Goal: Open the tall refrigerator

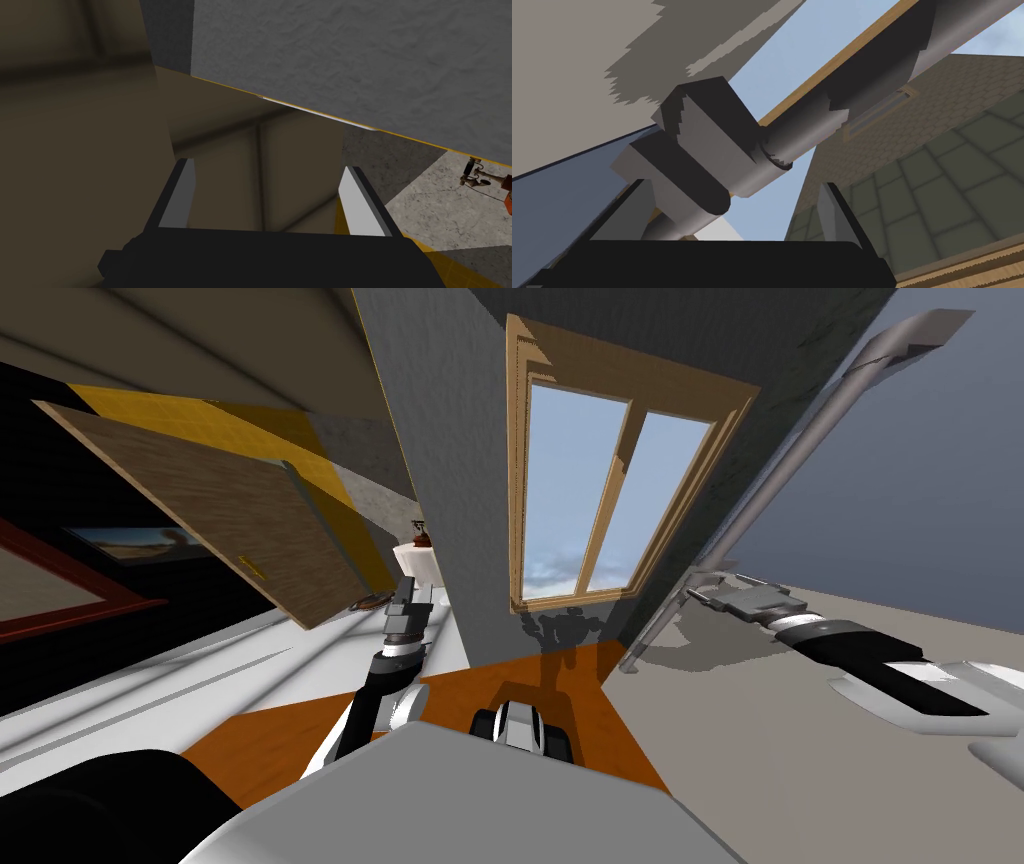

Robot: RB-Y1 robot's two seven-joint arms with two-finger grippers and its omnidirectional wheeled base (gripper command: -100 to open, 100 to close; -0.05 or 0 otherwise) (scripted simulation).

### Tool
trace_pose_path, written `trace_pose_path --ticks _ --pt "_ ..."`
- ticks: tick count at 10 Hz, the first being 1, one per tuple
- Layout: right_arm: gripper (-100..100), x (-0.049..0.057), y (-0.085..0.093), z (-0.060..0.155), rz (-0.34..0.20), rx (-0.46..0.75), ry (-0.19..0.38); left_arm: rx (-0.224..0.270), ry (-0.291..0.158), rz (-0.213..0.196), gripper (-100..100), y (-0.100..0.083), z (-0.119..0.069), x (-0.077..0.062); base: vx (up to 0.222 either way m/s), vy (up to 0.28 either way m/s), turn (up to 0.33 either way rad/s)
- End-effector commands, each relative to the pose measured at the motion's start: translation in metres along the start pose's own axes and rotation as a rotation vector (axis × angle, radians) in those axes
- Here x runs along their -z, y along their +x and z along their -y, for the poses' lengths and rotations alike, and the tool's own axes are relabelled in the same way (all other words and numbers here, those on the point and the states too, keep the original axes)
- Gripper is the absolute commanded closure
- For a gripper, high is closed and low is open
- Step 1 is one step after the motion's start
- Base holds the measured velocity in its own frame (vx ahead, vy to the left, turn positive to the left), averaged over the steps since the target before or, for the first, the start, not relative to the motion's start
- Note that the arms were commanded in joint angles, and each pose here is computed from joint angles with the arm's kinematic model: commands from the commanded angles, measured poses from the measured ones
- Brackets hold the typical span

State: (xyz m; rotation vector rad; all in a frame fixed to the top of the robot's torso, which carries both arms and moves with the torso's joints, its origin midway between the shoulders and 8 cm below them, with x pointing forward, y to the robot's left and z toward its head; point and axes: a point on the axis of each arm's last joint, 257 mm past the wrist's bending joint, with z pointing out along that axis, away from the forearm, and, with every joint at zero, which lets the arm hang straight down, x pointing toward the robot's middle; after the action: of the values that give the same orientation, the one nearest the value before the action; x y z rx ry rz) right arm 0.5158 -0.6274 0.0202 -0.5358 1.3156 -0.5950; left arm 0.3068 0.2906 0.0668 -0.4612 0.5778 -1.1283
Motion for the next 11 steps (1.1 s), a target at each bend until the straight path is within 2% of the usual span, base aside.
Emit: trace_pose_path --ticks 1,2,3,4,5,6,7,8,9,10,11 --pt "-100 0.002 -0.003 0.032 -0.025 0.079 0.03 0.0 0.0 0.0 0 0.0 0.0 0.0 0.04 0.072 -0.012" --pt "-100 0.003 -0.004 0.048 -0.038 0.116 0.046 0.0 0.0 0.0 0 0.0 0.0 0.0 0.048 0.083 -0.015" --pt "-100 0.003 -0.002 0.042 -0.031 0.093 0.036 0.0 0.0 0.0 0 0.0 0.0 0.0 0.023 0.039 -0.008" --pt "-100 -0.017 -0.019 0.025 -0.006 0.09 0.016 0.0 0.0 0.0 0 0.0 0.0 0.0 0.058 -0.03 -0.343" --pt "-100 -0.016 -0.013 0.024 -0.018 0.088 0.014 0.0 0.0 0.0 0 0.0 0.0 0.0 0.06 -0.039 -0.179" --pt "-100 -0.033 -0.03 0.008 0.011 0.079 -0.001 0.0 0.0 0.0 0 0.0 0.0 0.0 0.072 -0.06 -0.266" --pt "-100 -0.038 -0.038 -0.003 0.026 0.086 -0.022 0.0 0.0 0.0 0 0.0 0.0 0.0 0.057 -0.055 -0.176" --pt "-100 -0.052 -0.055 -0.012 0.051 0.073 -0.021 0.0 0.0 0.0 0 0.0 0.0 0.0 0.059 -0.053 -0.297" --pt "-100 -0.055 -0.058 -0.027 0.057 0.079 -0.052 0.0 0.0 0.0 0 0.0 0.0 0.0 0.05 -0.037 -0.162" --pt "-100 -0.069 -0.075 -0.04 0.079 0.067 -0.058 0.0 0.0 0.0 0 0.0 0.0 0.0 0.064 -0.044 -0.278" --pt "-100 -0.071 -0.08 -0.053 0.089 0.072 -0.083 0.0 0.0 0.0 0 0.0 0.0 0.0 0.069 -0.042 -0.169"
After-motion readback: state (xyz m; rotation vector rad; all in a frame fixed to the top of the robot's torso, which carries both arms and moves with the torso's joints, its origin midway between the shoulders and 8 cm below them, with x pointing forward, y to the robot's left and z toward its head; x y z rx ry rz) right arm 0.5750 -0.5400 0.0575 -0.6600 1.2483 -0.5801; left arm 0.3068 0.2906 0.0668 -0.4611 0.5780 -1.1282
